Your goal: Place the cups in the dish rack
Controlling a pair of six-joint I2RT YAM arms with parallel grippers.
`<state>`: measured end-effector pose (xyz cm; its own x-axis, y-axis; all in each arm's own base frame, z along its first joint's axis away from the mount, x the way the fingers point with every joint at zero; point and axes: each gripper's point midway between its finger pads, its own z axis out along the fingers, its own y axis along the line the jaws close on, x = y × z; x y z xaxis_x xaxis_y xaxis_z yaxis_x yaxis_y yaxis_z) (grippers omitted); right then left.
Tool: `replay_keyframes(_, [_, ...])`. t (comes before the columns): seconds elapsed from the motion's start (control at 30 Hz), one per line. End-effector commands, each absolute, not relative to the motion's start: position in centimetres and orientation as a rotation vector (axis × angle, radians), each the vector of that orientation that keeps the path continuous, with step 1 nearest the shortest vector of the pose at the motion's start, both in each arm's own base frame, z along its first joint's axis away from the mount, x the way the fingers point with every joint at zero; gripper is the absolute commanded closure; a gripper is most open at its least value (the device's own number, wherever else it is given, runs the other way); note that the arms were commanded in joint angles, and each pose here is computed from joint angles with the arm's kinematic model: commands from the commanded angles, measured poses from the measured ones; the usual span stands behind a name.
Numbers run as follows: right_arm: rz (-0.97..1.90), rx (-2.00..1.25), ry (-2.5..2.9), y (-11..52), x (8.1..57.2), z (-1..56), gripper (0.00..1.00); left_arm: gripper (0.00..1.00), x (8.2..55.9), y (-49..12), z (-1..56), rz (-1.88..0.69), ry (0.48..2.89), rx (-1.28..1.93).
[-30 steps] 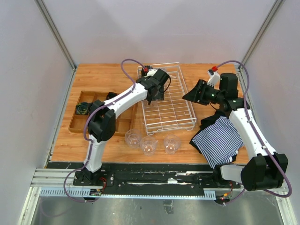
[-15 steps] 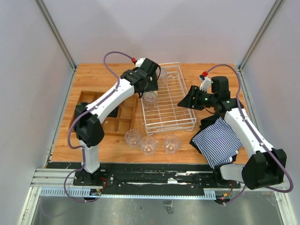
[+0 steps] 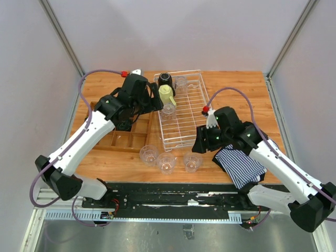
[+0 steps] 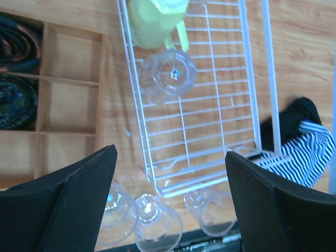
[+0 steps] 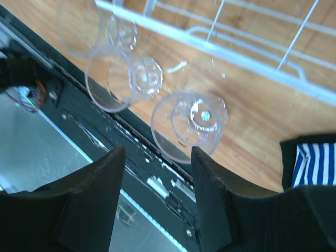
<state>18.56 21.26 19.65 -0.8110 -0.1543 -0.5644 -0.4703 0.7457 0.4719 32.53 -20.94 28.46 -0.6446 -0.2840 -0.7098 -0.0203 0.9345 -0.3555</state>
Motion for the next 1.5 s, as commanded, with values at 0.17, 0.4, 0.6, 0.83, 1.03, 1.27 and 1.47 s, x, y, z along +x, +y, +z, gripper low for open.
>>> replay_keyframes(0.17, [0.573, -0.611, 2.638, 21.4, 13.9, 14.1, 0.46, 0.11, 29.3, -22.1, 30.6, -0.671, 2.178, -0.181])
replay_keyframes(0.4, [0.49, -0.672, 2.641, 23.5, 14.0, 13.0, 0.46, 0.11, 28.0, -21.8, 30.9, -0.708, 2.174, -0.165])
replay_keyframes(0.6, [0.437, -0.687, 2.643, 24.0, 14.7, 12.2, 0.46, 0.11, 27.4, -21.4, 31.7, -0.727, 2.158, -0.154])
replay_keyframes(0.83, [0.444, -0.702, 2.655, 24.9, 14.6, 11.4, 0.46, 0.11, 27.2, -20.6, 31.2, -0.708, 2.173, -0.156])
replay_keyframes(1.03, [0.436, -0.706, 2.665, 25.8, 15.0, 10.2, 0.47, 0.11, 27.4, -19.9, 31.0, -0.695, 2.18, -0.163])
replay_keyframes(1.27, [0.37, -0.73, 2.68, 26.1, 15.8, 8.6, 0.57, 0.1, 27.4, -19.1, 31.1, -0.679, 2.18, -0.174])
replay_keyframes(1.47, [0.333, -0.733, 2.691, 25.5, 15.7, 8.0, 0.87, 0.09, 27.4, -18.7, 31.2, -0.687, 2.18, -0.195])
